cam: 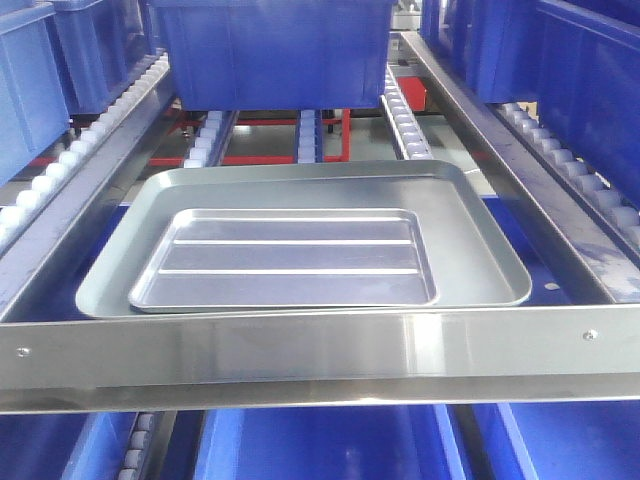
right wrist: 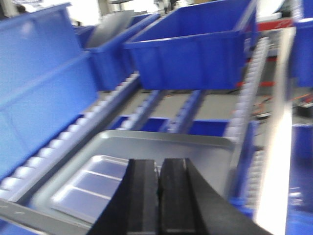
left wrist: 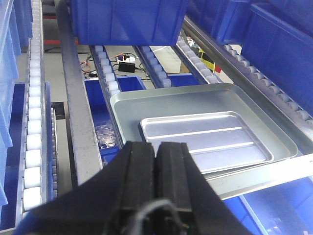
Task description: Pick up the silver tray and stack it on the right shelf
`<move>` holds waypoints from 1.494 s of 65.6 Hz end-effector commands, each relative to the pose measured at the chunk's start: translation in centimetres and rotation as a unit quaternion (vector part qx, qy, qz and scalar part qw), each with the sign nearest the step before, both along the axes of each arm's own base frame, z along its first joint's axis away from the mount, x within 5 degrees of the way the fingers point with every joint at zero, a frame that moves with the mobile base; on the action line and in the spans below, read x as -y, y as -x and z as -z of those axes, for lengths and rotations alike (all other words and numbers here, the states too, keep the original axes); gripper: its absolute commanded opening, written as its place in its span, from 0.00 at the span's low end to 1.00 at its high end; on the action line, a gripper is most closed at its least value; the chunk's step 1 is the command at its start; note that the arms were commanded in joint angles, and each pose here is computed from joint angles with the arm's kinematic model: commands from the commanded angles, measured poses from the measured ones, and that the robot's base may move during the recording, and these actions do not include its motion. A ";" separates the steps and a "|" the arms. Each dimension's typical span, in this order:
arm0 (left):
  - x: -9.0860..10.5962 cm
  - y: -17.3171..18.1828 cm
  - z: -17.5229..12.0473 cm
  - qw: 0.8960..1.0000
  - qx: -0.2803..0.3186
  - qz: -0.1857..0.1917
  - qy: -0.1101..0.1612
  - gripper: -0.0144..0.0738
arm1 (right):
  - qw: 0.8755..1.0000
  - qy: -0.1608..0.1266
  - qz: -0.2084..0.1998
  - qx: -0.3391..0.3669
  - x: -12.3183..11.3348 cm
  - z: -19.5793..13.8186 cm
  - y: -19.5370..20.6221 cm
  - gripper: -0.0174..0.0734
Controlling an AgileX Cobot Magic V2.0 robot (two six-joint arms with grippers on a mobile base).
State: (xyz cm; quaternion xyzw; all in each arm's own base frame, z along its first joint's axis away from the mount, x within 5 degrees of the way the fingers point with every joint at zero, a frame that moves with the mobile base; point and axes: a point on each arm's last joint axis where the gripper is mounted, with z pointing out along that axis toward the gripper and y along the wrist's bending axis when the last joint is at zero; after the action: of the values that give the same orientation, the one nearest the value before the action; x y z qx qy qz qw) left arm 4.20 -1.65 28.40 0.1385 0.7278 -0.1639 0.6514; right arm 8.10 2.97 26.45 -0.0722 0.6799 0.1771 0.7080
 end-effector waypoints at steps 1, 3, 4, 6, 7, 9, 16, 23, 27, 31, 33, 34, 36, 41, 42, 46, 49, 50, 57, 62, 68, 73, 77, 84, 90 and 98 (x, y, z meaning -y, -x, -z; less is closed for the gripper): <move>0.1 0.1 -1.6 0.999 0.043 0.007 0.019 0.06 | 0.997 0.025 0.045 0.064 0.8 -0.7 0.4 0.25; 0.1 0.1 -1.6 0.999 0.043 0.007 0.019 0.06 | 0.995 0.029 0.063 0.067 1.1 -0.2 0.6 0.25; 0.1 0.1 -1.6 0.999 0.043 0.007 0.019 0.06 | 0.995 0.029 0.070 0.067 1.3 0.0 0.7 0.25; 0.1 0.1 -1.6 0.999 0.043 0.007 0.019 0.06 | 0.994 0.029 0.085 0.068 1.5 0.4 0.8 0.25; 0.1 0.1 -1.6 0.999 0.043 0.007 0.019 0.06 | 0.993 0.029 0.094 0.069 1.7 0.7 1.0 0.25; 0.1 0.1 -1.6 0.999 0.043 0.007 0.019 0.06 | 0.991 0.029 0.108 0.071 1.9 1.1 1.2 0.25; 0.1 0.1 -1.6 0.999 0.043 0.007 0.019 0.06 | 0.985 0.029 0.151 0.083 2.6 2.8 1.9 0.25; 0.1 0.1 -1.6 0.999 0.043 0.007 0.019 0.06 | 0.979 0.028 0.175 0.100 2.9 3.9 2.5 0.25; 0.1 0.1 -1.6 0.999 0.043 0.007 0.019 0.06 | 0.979 0.030 0.178 0.089 2.9 4.7 2.8 0.25; 0.1 0.1 -1.6 0.999 0.043 0.007 0.019 0.06 | 0.980 0.032 0.178 0.082 2.9 4.8 2.7 0.25; 0.1 0.1 -1.6 0.999 0.043 0.007 0.019 0.06 | 0.980 0.032 0.178 0.082 2.9 4.8 2.8 0.25; 0.1 0.1 -1.6 0.999 0.043 0.007 0.019 0.06 | 0.980 0.032 0.179 0.081 2.9 4.8 2.7 0.25; 0.1 0.1 -1.6 0.999 0.043 0.007 0.019 0.06 | 0.980 0.032 0.178 0.082 2.9 4.8 2.7 0.25; 0.1 0.1 -1.6 0.999 0.043 0.007 0.019 0.06 | 0.980 0.031 0.178 0.087 2.9 4.7 2.8 0.25; 0.1 0.1 -1.6 0.999 0.043 0.007 0.019 0.06 | 0.980 0.031 0.178 0.087 2.9 4.7 2.8 0.25; 0.1 0.1 -1.6 0.999 0.043 0.007 0.019 0.06 | 0.980 0.031 0.178 0.087 2.9 4.7 2.8 0.25; 0.1 0.1 -1.6 0.999 0.043 0.007 0.019 0.06 | 0.980 0.031 0.178 0.087 2.9 4.7 2.8 0.25; 0.1 0.1 -1.6 0.999 0.043 0.007 0.019 0.06 | 0.980 0.031 0.178 0.087 2.9 4.7 2.8 0.25; 0.1 0.1 -1.6 0.999 0.043 0.007 0.019 0.06 | 0.980 0.031 0.178 0.087 2.9 4.7 2.8 0.25; 0.1 0.1 -1.6 0.999 0.043 0.007 0.019 0.06 | 0.980 0.031 0.178 0.087 2.9 4.7 2.8 0.25; 0.1 0.1 -1.6 0.999 0.043 0.007 0.019 0.06 | 0.980 0.031 0.178 0.087 2.9 4.7 2.8 0.25; 0.1 0.1 -1.6 0.999 0.043 0.007 0.019 0.06 | 0.980 0.031 0.178 0.087 2.9 4.7 2.8 0.25; 0.1 0.1 -1.5 0.999 0.043 0.007 0.019 0.06 | 0.980 0.031 0.178 0.087 2.9 4.7 2.8 0.25; 0.1 0.0 -1.3 0.999 0.041 0.005 0.016 0.06 | 0.980 0.031 0.178 0.087 2.9 4.7 2.8 0.25; -0.1 -0.1 -1.2 0.999 0.048 -0.016 0.010 0.06 | 0.980 0.031 0.178 0.087 2.9 4.7 2.8 0.25; -0.2 -0.8 0.2 0.995 0.063 -0.065 0.030 0.06 | 0.980 0.031 0.178 0.087 2.9 4.7 2.8 0.25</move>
State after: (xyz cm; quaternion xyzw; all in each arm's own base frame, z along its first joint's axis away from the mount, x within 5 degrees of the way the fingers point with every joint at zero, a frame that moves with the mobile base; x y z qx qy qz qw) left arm 4.74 -1.46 27.16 0.1065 0.7304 -0.1321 0.6616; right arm 5.63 0.02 20.81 0.0180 0.6635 0.0212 0.7477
